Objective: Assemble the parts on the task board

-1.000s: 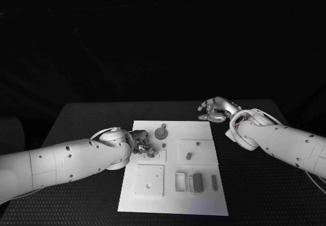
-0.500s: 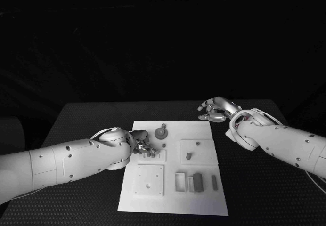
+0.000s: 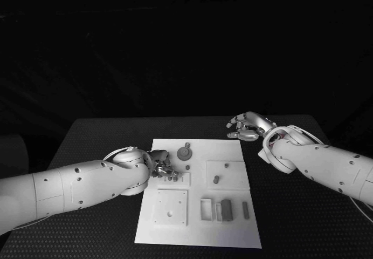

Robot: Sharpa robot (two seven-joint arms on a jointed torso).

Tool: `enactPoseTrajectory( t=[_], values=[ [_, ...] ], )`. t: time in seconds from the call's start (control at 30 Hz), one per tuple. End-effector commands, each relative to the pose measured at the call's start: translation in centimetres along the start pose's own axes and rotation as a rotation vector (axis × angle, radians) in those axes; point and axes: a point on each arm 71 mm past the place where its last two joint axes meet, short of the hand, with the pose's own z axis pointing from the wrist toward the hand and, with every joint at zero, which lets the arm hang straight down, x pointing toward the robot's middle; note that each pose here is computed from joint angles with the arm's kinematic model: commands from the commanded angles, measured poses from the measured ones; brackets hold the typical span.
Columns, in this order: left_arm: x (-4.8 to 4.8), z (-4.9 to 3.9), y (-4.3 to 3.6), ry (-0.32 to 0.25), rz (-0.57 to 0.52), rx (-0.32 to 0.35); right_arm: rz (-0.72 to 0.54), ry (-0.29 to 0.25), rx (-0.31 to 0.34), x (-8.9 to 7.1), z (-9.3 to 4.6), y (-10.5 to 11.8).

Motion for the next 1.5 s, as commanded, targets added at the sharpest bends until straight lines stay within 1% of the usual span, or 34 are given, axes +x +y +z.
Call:
enactPoseTrajectory(
  t=[0.03, 0.1, 0.13, 0.27, 0.33, 0.47, 0.53, 0.57, 0.63, 0.73, 0.8, 0.9, 1.0, 1.1, 1.13, 1.17, 1.23, 1.37, 1.43, 1.5],
  values=[
    [0.10, -0.20, 0.08, 0.029, -0.077, 0.001, -0.003, 0.008, -0.003, 0.1, 0.0, 0.0],
    [0.13, -0.39, 0.34, 0.051, -0.125, -0.008, -0.004, 0.008, -0.002, 0.0, 0.0, -0.1],
    [0.01, -0.46, 0.34, 0.054, -0.137, -0.008, -0.004, 0.007, 0.000, 0.0, 0.1, -0.1],
    [-1.16, -0.63, 0.12, 0.062, -0.208, -0.005, -0.005, 0.006, 0.001, 0.0, 0.1, -0.2],
    [-1.99, -0.75, 0.02, 0.060, -0.249, -0.001, -0.006, 0.005, 0.002, 0.0, 0.1, -0.2],
    [-4.20, -1.01, -0.05, 0.044, -0.319, 0.014, -0.007, 0.004, 0.004, 0.0, 0.1, -0.3],
    [-5.13, -1.12, 0.24, 0.053, -0.359, 0.012, -0.007, 0.003, 0.005, 0.0, 0.1, -0.4],
    [-5.93, -1.13, 0.50, 0.053, -0.386, 0.012, -0.008, 0.003, 0.006, 0.0, 0.1, -0.4],
    [-7.49, -1.10, 0.96, 0.034, -0.425, 0.013, -0.008, 0.004, 0.008, -0.1, 0.1, -0.5],
    [-8.89, -1.06, 1.91, 0.036, -0.445, 0.005, -0.009, 0.004, 0.009, -0.1, 0.1, -0.5],
    [-9.83, -0.78, 2.48, 0.031, -0.451, -0.008, -0.009, 0.004, 0.011, -0.1, 0.1, -0.5],
    [-10.31, -0.43, 3.09, 0.045, -0.441, -0.018, -0.008, 0.005, 0.010, 0.0, 0.2, -0.5],
    [-10.71, 0.06, 3.33, 0.076, -0.424, -0.022, -0.008, 0.006, 0.011, -0.1, 0.2, -0.5],
    [-11.36, 0.73, 3.50, 0.092, -0.389, -0.046, -0.008, 0.006, 0.012, -0.1, 0.2, -0.5],
    [-11.60, 0.94, 3.59, 0.090, -0.371, -0.053, -0.008, 0.006, 0.011, 0.0, 0.2, -0.5],
    [-11.93, 1.18, 3.65, 0.073, -0.355, -0.067, -0.008, 0.007, 0.011, 0.0, 0.2, -0.5],
    [-12.34, 1.60, 3.69, 0.050, -0.292, -0.085, -0.007, 0.008, 0.010, 0.0, 0.2, -0.4],
    [-12.46, 2.34, 3.80, 0.086, -0.194, -0.132, -0.007, 0.010, 0.010, 0.1, 0.3, -0.4],
    [-12.61, 2.80, 3.68, 0.090, -0.152, -0.147, -0.007, 0.010, 0.010, 0.1, 0.3, -0.3],
    [-12.74, 3.26, 3.41, 0.084, -0.145, -0.153, -0.006, 0.010, 0.008, 0.1, 0.3, -0.3]
  ],
)
